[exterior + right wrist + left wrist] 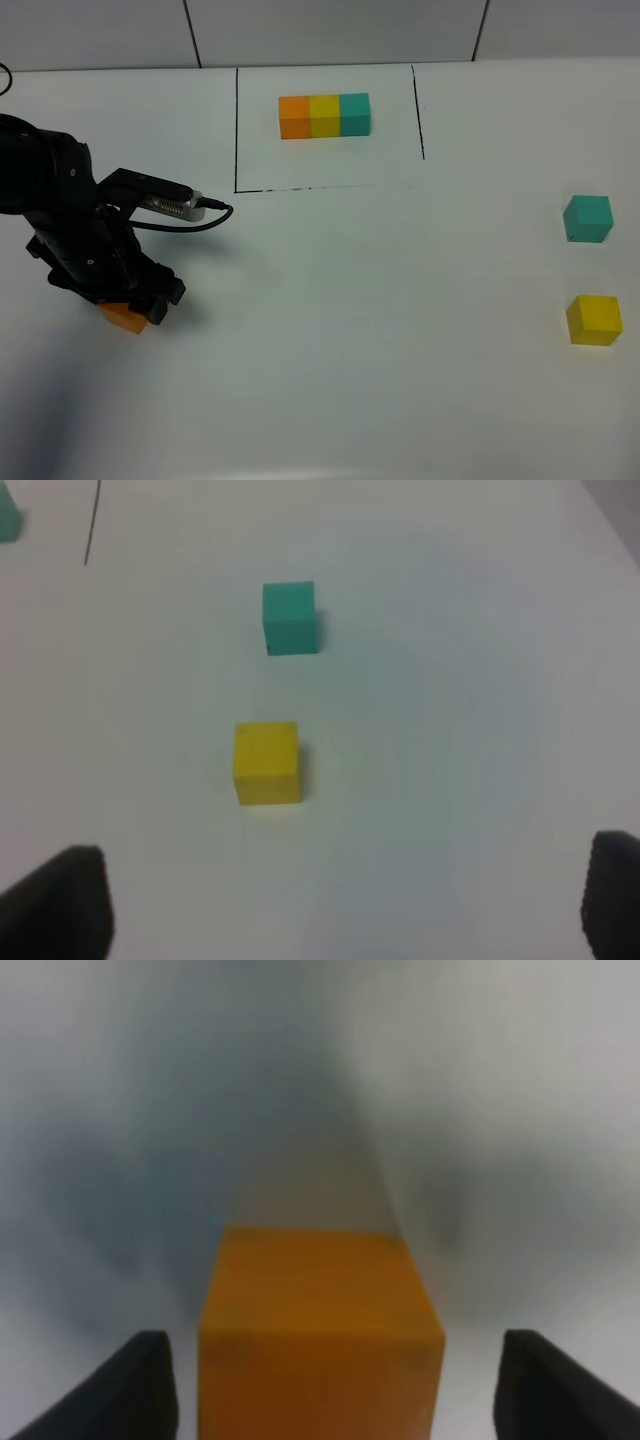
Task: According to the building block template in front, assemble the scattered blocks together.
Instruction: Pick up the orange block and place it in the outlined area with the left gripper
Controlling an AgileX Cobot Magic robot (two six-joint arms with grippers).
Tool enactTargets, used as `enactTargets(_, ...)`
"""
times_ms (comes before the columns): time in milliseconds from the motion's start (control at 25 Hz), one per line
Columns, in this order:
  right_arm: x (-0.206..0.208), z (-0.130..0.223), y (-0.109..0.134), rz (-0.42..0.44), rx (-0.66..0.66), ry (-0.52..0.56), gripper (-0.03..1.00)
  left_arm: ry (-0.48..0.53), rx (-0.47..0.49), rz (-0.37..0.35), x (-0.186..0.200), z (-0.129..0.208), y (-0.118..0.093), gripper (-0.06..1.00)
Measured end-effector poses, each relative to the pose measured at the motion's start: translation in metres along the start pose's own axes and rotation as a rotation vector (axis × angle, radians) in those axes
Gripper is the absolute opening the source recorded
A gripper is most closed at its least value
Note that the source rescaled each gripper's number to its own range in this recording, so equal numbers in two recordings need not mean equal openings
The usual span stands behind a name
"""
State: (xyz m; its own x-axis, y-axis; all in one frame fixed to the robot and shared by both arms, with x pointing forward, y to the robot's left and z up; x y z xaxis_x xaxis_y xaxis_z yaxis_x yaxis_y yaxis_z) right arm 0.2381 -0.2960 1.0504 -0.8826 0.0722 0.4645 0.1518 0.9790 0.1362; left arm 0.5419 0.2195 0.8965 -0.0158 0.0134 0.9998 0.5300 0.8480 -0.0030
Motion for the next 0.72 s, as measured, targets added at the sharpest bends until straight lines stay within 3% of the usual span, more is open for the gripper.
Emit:
enactTargets(120,0.000,0.000,0.000,0.000,0.000,0.000,0.90,0.001,0.001,0.000,0.000,0.000,0.000,0.01)
enactTargets(480,0.000,0.000,0.000,0.000,-0.001,0.000,0.86,-0.005,-0.002,-0.005,0.008,-0.007,0.001,0.00)
enactTargets(600,0.000,0.000,0.000,0.000,-0.001,0.000,0.85,0.003,-0.144,-0.032,0.018,-0.016,-0.002,0.00)
enactTargets(720,0.000,0.000,0.000,0.000,-0.001,0.000,0.85,-0.014,-0.349,-0.066,0.028,-0.030,-0.009,0.00)
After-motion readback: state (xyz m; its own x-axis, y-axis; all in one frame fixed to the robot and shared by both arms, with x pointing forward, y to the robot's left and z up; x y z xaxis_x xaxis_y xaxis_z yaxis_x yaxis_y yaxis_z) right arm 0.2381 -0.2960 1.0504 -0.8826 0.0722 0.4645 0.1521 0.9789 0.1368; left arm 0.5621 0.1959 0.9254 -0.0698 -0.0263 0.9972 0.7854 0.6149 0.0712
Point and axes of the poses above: a point on each arm's last joint axis where the gripper is mounted, x pointing back along that axis away from the gripper, y along the wrist's bending axis when the last joint is at zero, z = x × y, the point moved 1 cm from there along -x, pointing out along that axis toward the gripper, and after that the axes turned 8 degrees about -x, right-handed, at the moved point
